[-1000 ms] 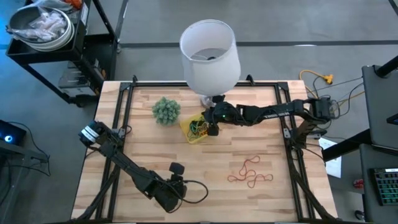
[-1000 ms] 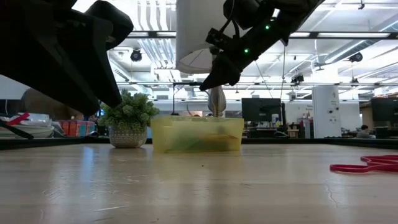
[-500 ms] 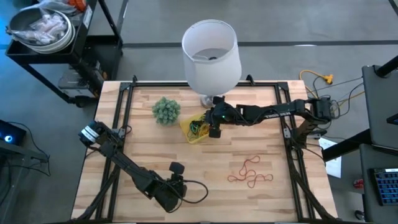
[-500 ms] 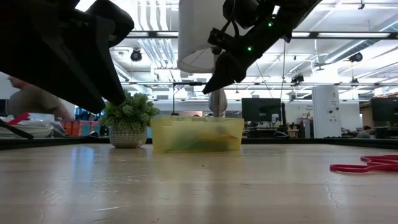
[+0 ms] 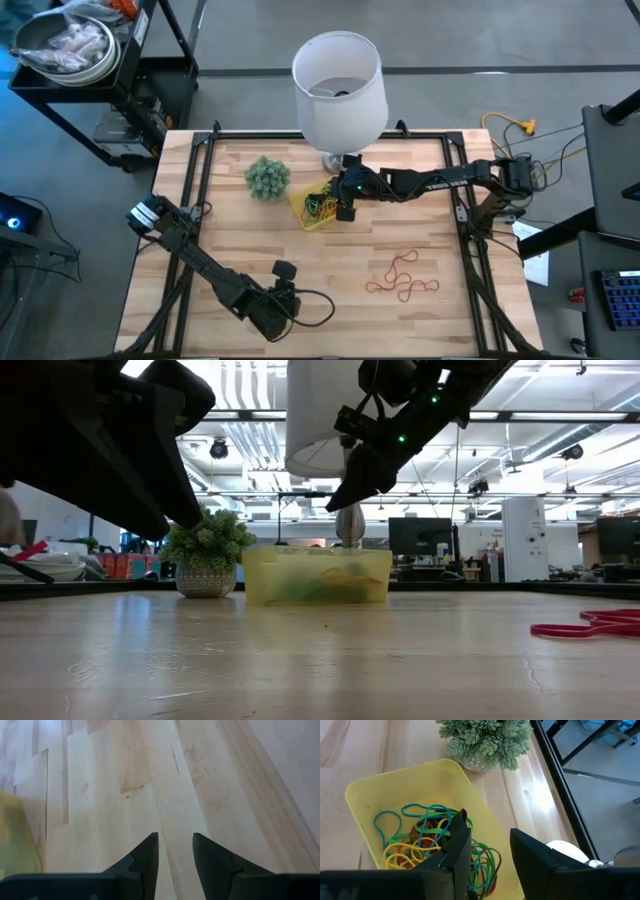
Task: Pick and place rubber bands into bin
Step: Put the top left red rubber band into the yellow bin
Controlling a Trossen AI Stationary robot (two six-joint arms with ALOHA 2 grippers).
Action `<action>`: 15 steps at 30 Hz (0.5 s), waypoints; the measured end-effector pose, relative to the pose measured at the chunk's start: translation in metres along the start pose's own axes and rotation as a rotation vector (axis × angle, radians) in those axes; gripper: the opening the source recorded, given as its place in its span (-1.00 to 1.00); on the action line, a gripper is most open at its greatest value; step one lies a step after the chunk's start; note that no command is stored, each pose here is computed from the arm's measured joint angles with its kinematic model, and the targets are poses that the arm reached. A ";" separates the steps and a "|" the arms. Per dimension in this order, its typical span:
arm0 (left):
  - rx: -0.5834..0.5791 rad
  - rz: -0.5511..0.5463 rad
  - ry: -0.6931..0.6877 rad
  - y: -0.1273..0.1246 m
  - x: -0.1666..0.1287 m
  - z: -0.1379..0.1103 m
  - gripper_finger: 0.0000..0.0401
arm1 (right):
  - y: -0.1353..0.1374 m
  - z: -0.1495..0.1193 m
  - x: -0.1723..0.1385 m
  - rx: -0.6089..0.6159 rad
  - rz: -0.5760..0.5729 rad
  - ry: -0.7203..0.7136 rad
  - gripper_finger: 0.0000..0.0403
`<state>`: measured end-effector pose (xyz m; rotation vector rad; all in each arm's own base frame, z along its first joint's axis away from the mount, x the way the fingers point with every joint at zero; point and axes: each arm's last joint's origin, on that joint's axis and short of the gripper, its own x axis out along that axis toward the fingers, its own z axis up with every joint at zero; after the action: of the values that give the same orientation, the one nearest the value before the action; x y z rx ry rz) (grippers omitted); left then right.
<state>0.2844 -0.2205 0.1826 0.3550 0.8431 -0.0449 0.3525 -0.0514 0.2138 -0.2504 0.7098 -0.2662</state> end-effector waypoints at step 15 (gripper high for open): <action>0.079 0.115 -0.111 0.014 0.007 0.015 -0.48 | 0.037 -0.012 -0.083 0.010 0.145 0.182 -0.39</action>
<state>0.3023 -0.2116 0.1911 0.4707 0.7109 0.0095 0.2897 0.0090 0.2440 -0.1649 0.9020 -0.1551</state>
